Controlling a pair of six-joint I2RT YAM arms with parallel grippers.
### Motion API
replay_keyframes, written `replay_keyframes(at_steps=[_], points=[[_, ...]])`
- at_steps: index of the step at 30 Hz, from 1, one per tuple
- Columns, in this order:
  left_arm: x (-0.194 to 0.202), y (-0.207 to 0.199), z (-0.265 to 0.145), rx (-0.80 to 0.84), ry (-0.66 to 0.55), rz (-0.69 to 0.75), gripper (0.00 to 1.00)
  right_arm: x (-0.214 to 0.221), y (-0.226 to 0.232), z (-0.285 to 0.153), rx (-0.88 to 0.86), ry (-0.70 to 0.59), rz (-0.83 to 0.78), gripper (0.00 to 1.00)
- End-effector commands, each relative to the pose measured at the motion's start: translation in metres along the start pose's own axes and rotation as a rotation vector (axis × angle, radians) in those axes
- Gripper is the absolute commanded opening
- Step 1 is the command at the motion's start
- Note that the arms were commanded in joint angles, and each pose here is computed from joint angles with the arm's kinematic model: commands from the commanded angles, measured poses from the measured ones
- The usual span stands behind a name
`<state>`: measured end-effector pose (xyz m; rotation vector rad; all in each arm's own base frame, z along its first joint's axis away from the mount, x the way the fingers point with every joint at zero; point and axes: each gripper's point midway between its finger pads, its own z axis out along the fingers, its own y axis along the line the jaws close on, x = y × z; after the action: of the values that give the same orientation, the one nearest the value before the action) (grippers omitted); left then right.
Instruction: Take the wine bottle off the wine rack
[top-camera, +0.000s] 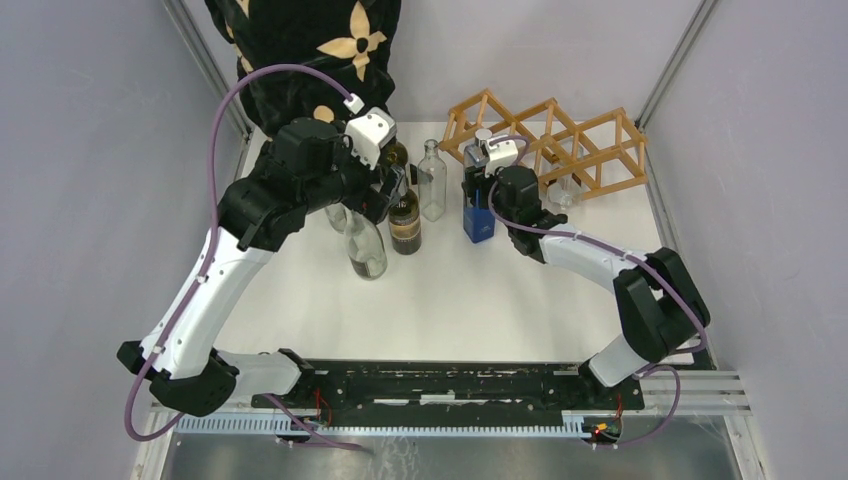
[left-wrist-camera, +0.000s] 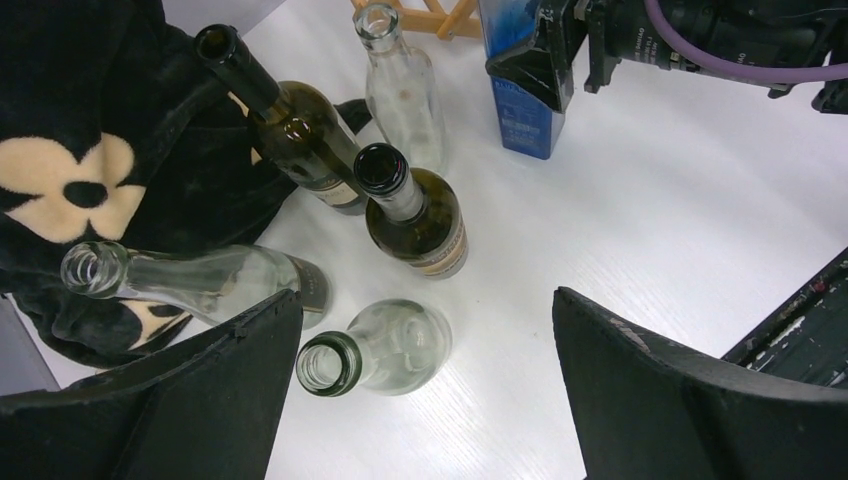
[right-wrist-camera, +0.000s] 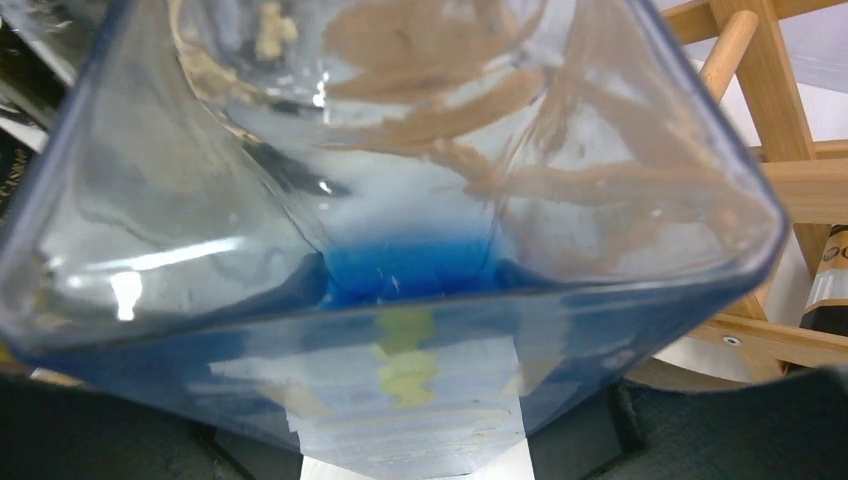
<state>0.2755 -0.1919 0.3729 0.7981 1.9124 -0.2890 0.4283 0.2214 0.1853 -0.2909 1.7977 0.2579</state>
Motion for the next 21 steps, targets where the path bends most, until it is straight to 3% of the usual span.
replay_keyframes(at_steps=[1,11,12,13,16,18,21], points=[[-0.012,0.001,-0.007,0.003,-0.062,0.017,1.00,-0.123,-0.005,-0.001,0.046,-0.398,0.113,0.00],[-0.008,0.001,-0.003,0.003,-0.066,0.034,1.00,-0.100,0.001,0.016,0.032,-0.374,0.167,0.00],[-0.006,0.000,-0.002,0.010,-0.062,0.035,1.00,-0.096,0.001,0.016,0.033,-0.366,0.165,0.04],[-0.006,-0.002,-0.001,0.023,-0.061,0.043,1.00,-0.094,0.000,0.016,0.034,-0.360,0.161,0.09],[-0.008,-0.011,-0.005,0.074,-0.096,0.081,1.00,-0.086,-0.002,0.016,0.043,-0.326,0.141,0.38],[-0.006,-0.010,-0.005,0.067,-0.111,0.084,1.00,-0.086,-0.004,0.013,0.051,-0.319,0.129,0.62],[-0.007,-0.007,-0.004,0.048,-0.109,0.085,1.00,-0.087,-0.003,0.008,0.044,-0.303,0.109,0.82]])
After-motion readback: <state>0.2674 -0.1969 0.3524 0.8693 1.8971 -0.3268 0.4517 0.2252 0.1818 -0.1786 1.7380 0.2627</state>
